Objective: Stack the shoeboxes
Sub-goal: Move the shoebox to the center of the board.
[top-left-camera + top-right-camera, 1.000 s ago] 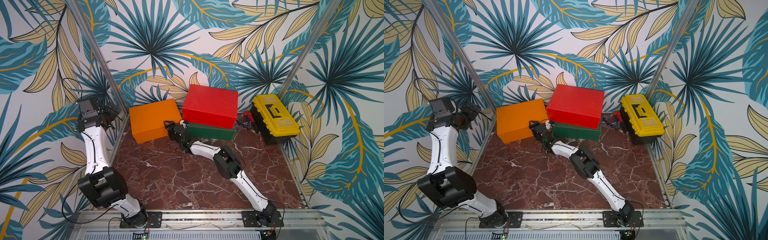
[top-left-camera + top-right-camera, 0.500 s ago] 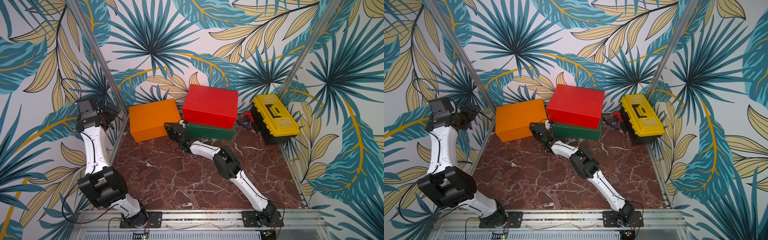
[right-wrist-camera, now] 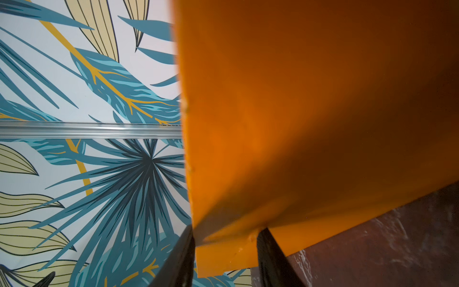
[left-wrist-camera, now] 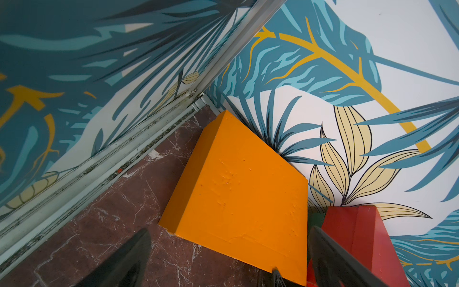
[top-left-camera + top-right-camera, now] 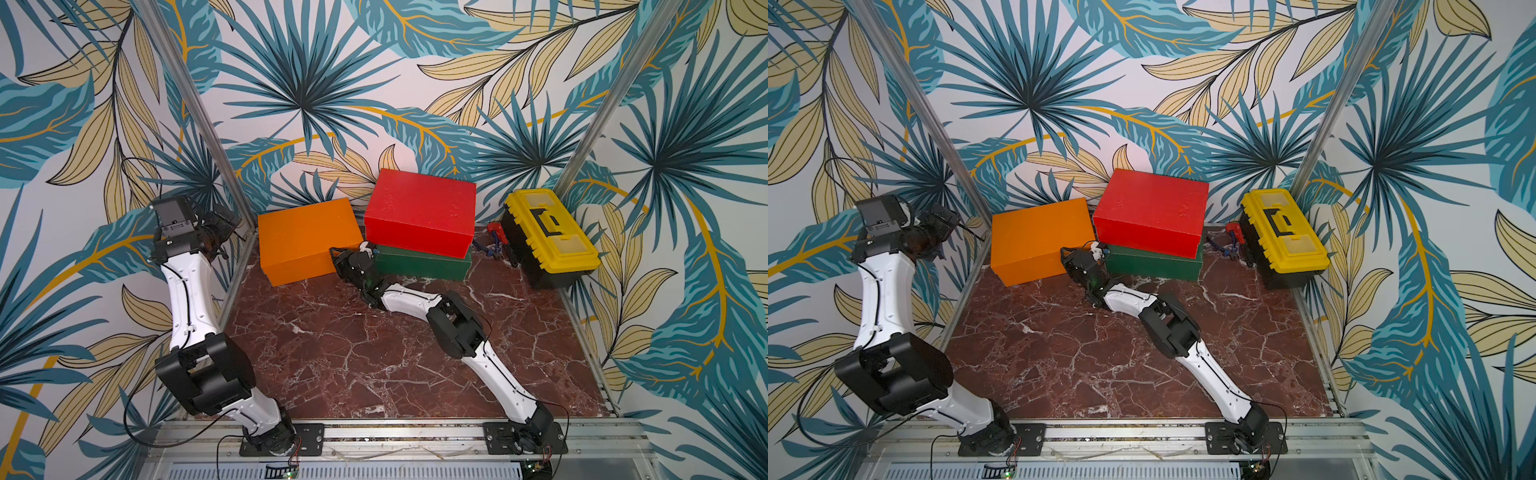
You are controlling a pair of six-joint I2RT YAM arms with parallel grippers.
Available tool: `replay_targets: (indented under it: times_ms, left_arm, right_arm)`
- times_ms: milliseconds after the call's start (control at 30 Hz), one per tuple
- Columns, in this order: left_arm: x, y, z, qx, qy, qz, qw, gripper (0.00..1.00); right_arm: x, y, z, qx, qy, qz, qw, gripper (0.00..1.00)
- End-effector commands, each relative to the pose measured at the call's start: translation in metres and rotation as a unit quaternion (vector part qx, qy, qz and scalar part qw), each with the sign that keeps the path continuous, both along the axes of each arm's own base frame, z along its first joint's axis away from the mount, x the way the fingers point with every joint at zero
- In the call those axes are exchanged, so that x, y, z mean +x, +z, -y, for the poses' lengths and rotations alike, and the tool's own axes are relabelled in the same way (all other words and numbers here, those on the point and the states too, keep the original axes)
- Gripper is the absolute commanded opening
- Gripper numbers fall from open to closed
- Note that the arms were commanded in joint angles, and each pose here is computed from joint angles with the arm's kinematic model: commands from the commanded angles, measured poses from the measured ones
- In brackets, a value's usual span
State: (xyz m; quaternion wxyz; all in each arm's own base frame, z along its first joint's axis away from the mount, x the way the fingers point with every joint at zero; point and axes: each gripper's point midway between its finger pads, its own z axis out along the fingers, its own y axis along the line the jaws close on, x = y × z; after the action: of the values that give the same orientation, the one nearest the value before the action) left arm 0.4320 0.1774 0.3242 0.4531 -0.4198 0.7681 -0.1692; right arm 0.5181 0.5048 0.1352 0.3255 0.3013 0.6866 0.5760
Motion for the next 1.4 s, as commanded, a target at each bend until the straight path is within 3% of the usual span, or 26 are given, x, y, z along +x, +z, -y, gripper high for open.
replay_targets:
  times_ms: [0,333,633,700,800,900,1067,1200,1367]
  left_arm:
    - [0.0,0.0,-0.005,-0.001,0.003,0.0,1.0,1.0]
    - [-0.001,0.001,-0.006,-0.002,0.003,0.002,1.0,1.0]
    - [-0.003,0.003,-0.007,0.003,0.004,0.003,1.0,1.0]
    - [-0.002,0.002,-0.007,0.004,0.004,0.001,1.0,1.0]
    - [0.0,-0.006,-0.01,0.005,0.004,-0.007,1.0,1.0]
    - [0.004,-0.017,-0.014,0.0,0.001,-0.017,1.0,1.0]
    - [0.012,-0.041,-0.015,0.0,-0.016,-0.041,0.999,1.0]
    - [0.015,-0.072,-0.002,-0.028,-0.04,-0.066,0.997,1.0]
    - [0.015,-0.082,0.004,0.023,-0.054,-0.092,0.994,1.0]
  right_arm:
    - [-0.022,-0.023,-0.004,0.005,0.007,-0.035,0.999,0.39]
    - [-0.078,-0.018,-0.01,0.023,0.038,-0.024,0.999,0.37]
    - [-0.12,0.015,-0.033,0.039,0.085,0.006,0.996,0.38]
    - [-0.128,0.023,-0.029,0.035,0.089,0.016,0.995,0.44]
    - [-0.129,0.038,-0.002,-0.013,0.087,0.027,0.996,0.6]
    - [-0.13,0.049,0.04,-0.105,0.085,0.031,0.99,0.7]
    - [-0.133,0.05,0.106,-0.289,0.078,0.033,0.953,0.87]
    - [-0.115,0.023,0.129,-0.31,0.116,0.0,0.944,0.86]
    - [-0.092,0.009,0.127,-0.345,0.157,0.007,0.926,0.86]
